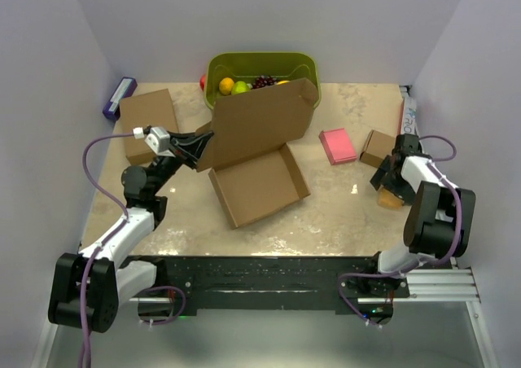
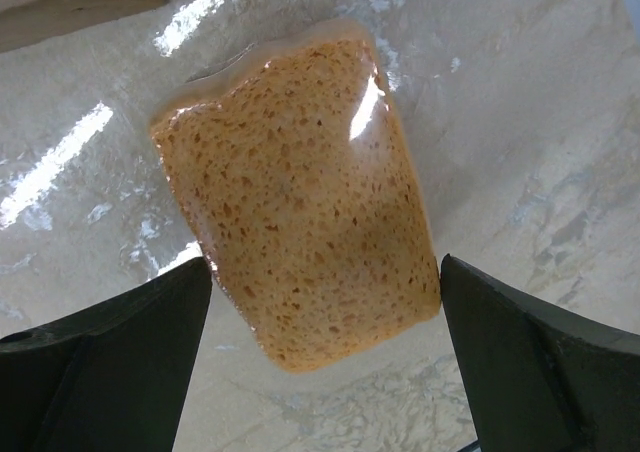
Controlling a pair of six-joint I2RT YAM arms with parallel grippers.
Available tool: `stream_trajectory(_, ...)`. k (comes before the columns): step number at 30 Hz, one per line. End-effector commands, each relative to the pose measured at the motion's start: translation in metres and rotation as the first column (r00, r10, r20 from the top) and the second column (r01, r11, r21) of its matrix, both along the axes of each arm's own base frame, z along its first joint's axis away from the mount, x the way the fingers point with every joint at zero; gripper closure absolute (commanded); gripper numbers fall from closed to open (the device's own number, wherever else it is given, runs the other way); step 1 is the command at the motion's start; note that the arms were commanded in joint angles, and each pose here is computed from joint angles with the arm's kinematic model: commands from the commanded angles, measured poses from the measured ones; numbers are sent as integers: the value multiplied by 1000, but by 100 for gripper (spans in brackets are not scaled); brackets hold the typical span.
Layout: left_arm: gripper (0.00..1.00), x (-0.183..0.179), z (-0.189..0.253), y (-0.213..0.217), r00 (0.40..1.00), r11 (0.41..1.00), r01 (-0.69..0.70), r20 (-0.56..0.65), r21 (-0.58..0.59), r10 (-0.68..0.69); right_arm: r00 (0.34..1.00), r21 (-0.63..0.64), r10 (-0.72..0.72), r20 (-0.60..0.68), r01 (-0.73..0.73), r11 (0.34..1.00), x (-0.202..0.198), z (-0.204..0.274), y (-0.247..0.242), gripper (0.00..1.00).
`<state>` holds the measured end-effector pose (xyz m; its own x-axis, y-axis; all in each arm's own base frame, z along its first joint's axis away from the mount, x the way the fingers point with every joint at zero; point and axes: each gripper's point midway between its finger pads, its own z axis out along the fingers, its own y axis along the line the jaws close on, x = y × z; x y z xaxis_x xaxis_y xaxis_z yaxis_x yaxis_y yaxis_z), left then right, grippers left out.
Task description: Fold the paper box
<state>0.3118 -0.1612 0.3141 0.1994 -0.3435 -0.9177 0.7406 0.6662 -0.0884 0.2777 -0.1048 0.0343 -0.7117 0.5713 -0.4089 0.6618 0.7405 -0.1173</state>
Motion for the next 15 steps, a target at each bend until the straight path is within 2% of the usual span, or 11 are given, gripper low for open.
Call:
stream_trajectory(1,100,-5,19,0,997,1000,-3,81,6,2,1000,29,-4,5,4,1000,3,-16,2,1)
stream_trajectory(5,100,-7,21,0,996,1000,0,89,6,0,1000,49,5,-14,-5,999,2,-31,5,1)
stream_trajectory(8,100,-8,23,-1,995,1000,1,96,9,-2,1000,49,12,-3,-12,999,3,-30,5,6)
stream_trajectory(11,100,-7,22,-1,996,1000,3,90,15,-4,1000,20,6,30,-7,1000,7,-18,0,17)
stream_trajectory(12,100,-6,21,-2,996,1000,6,89,17,-7,999,10,7,52,-7,1000,9,-10,-1,25)
stream_trajectory(15,100,-6,20,-2,996,1000,8,84,14,-10,997,-1,11,80,-11,1000,12,7,-2,34)
